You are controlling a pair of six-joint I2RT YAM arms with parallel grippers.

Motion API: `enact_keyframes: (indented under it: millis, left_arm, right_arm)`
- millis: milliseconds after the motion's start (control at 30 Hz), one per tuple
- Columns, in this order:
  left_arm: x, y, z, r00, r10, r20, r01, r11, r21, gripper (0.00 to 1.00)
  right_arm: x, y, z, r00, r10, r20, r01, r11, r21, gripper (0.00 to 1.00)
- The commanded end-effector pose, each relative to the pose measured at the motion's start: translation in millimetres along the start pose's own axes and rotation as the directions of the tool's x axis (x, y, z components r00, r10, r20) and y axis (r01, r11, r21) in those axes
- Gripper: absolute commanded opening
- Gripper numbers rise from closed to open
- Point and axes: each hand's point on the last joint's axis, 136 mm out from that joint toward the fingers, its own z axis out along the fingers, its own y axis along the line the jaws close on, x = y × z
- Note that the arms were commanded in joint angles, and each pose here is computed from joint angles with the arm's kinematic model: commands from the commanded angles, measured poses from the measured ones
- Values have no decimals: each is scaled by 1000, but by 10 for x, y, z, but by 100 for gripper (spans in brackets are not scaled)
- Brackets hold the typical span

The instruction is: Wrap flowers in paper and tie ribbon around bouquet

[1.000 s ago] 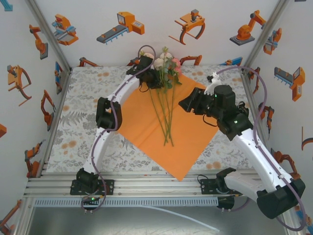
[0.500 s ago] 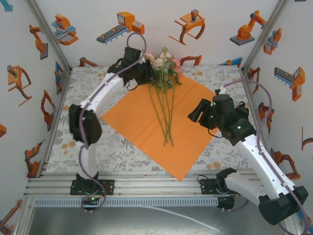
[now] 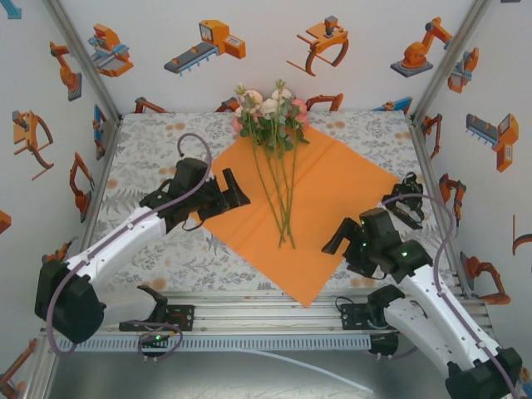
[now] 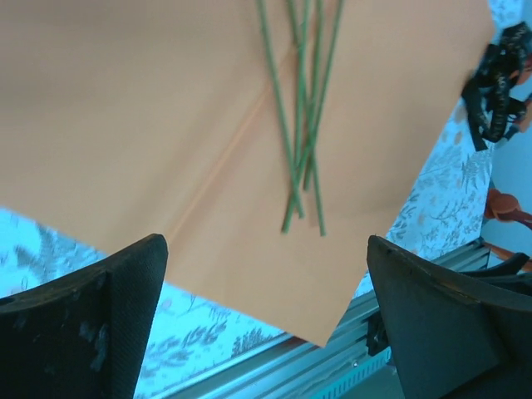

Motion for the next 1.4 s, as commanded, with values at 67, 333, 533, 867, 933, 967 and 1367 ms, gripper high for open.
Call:
enact_keyframes:
  millis: [67, 333, 533, 867, 933, 967, 1367]
  left_arm:
    - [100, 108, -132, 998, -57, 3, 57, 998, -15, 99]
    - [138, 69, -216, 999, 44, -30, -44, 999, -8, 99]
    - [224, 92, -250, 994, 94, -46, -94, 996, 12, 99]
    - [284, 5, -261, 984, 172, -53, -167, 982, 85, 99]
    - [299, -32, -272, 980, 194, -52, -188, 976, 109, 99]
    - [303, -39, -277, 977, 210, -47, -204, 972, 119, 99]
    - [678, -260, -359, 842, 538, -30, -503, 804, 318, 97]
  right_arm:
    - [110, -154, 241, 995, 96, -26, -96, 995, 13, 88]
    - [248, -386, 421, 982, 185, -29, -185, 983, 24, 86]
    - [295, -498, 566, 974, 223, -26, -222, 974, 36, 84]
    - [119, -244, 706, 979, 202, 10, -202, 979, -5, 79]
    - [100, -149, 658, 982, 191, 6, -191, 981, -18, 72]
    - [91, -97, 625, 982, 189, 4, -189, 981, -30, 67]
    - [23, 310, 466, 969, 245, -33, -247, 959, -138, 8]
